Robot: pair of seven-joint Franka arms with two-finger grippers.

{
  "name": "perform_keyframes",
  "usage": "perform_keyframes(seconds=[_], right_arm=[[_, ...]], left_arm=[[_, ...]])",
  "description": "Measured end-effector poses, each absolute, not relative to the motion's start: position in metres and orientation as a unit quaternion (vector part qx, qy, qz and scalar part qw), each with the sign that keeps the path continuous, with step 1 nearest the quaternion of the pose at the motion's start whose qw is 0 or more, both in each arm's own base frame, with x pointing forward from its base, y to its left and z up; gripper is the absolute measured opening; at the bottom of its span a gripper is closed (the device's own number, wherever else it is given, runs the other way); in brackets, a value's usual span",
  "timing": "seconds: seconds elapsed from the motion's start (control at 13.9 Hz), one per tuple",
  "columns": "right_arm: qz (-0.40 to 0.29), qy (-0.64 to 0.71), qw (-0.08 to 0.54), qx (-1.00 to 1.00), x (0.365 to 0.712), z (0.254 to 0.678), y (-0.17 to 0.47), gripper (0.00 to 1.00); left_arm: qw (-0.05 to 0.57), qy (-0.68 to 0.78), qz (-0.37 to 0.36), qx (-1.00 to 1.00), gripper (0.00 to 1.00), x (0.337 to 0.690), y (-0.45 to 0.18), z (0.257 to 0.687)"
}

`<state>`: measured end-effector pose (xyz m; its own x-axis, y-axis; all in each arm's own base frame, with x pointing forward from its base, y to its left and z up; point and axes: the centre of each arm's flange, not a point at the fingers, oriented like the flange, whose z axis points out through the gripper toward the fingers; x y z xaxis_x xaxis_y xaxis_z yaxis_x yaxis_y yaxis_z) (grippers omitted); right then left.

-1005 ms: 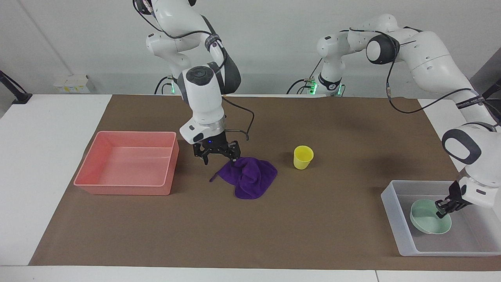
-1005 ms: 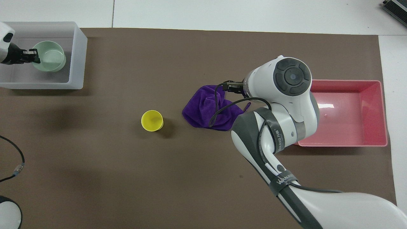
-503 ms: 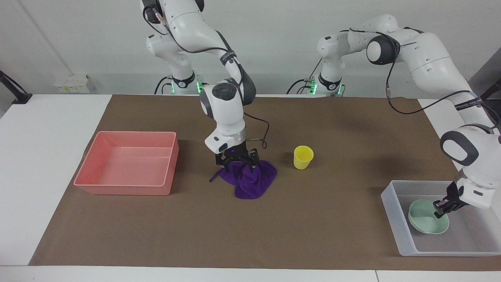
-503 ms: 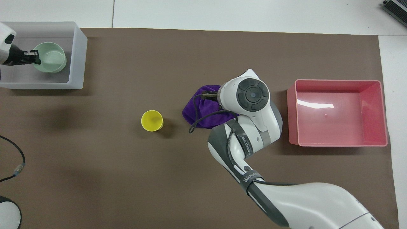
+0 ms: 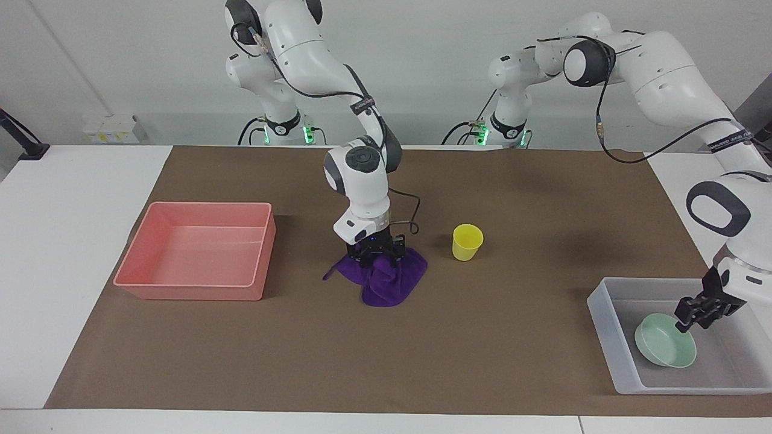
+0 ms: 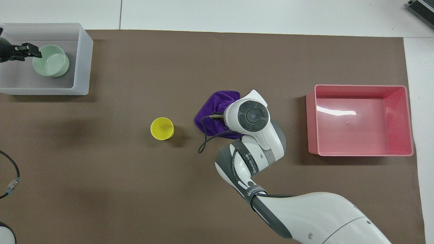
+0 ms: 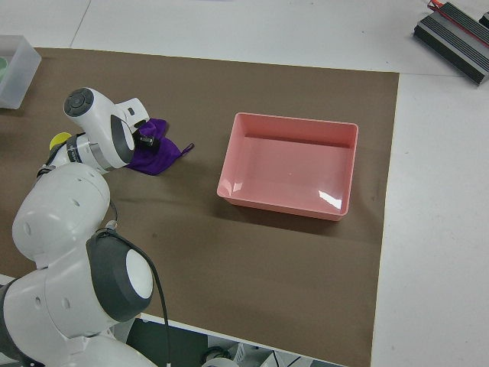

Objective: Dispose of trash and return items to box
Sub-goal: 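Grasp the purple cloth with the right gripper while the left releases the bowl, then carry the cloth to the pink tray while the left gripper reaches the cup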

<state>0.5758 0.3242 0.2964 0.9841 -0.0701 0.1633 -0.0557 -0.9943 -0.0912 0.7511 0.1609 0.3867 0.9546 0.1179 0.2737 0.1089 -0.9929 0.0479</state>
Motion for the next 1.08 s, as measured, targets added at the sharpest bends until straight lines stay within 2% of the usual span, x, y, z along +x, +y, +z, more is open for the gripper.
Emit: perform_keyframes(seconds=[0.07, 0.14, 0.29, 0.36, 0.43, 0.5, 0.79, 0.93, 1.08], right_arm=[[-0.084, 0.033, 0.043, -0.995, 0.576, 0.297, 0.324, 0.65], [-0.085, 0.037, 0.044, -0.995, 0.576, 0.298, 0.323, 0.52], [-0.086, 0.059, 0.047, -0.993, 0.577, 0.303, 0.323, 0.30], [-0.085, 0.070, 0.047, -0.993, 0.578, 0.308, 0.323, 0.21], [-0.085, 0.078, 0.047, -0.992, 0.580, 0.317, 0.322, 0.11], [-0.086, 0.085, 0.047, -0.992, 0.582, 0.332, 0.318, 0.05], [-0.086, 0.108, 0.044, -0.989, 0.580, 0.416, 0.285, 0.05], [-0.088, 0.127, 0.044, -0.987, 0.578, 0.455, 0.257, 0.05], [-0.090, 0.145, 0.043, -0.984, 0.574, 0.489, 0.229, 0.05]], left_arm=[[0.014, 0.055, 0.135, 0.989, 0.83, 0.750, 0.160, 0.384], [0.013, 0.053, 0.136, 0.989, 0.91, 0.750, 0.158, 0.386], [0.015, 0.037, 0.141, 0.989, 0.95, 0.747, 0.138, 0.408], [0.017, 0.021, 0.141, 0.990, 1.00, 0.742, 0.114, 0.422], [0.018, 0.003, 0.136, 0.991, 1.00, 0.734, 0.084, 0.434], [0.021, -0.013, 0.128, 0.991, 1.00, 0.720, 0.050, 0.443], [0.027, -0.047, 0.090, 0.994, 1.00, 0.662, -0.054, 0.445], [0.028, -0.066, 0.069, 0.995, 1.00, 0.638, -0.095, 0.426], [0.029, -0.087, 0.082, 0.992, 1.00, 0.617, -0.124, 0.400]])
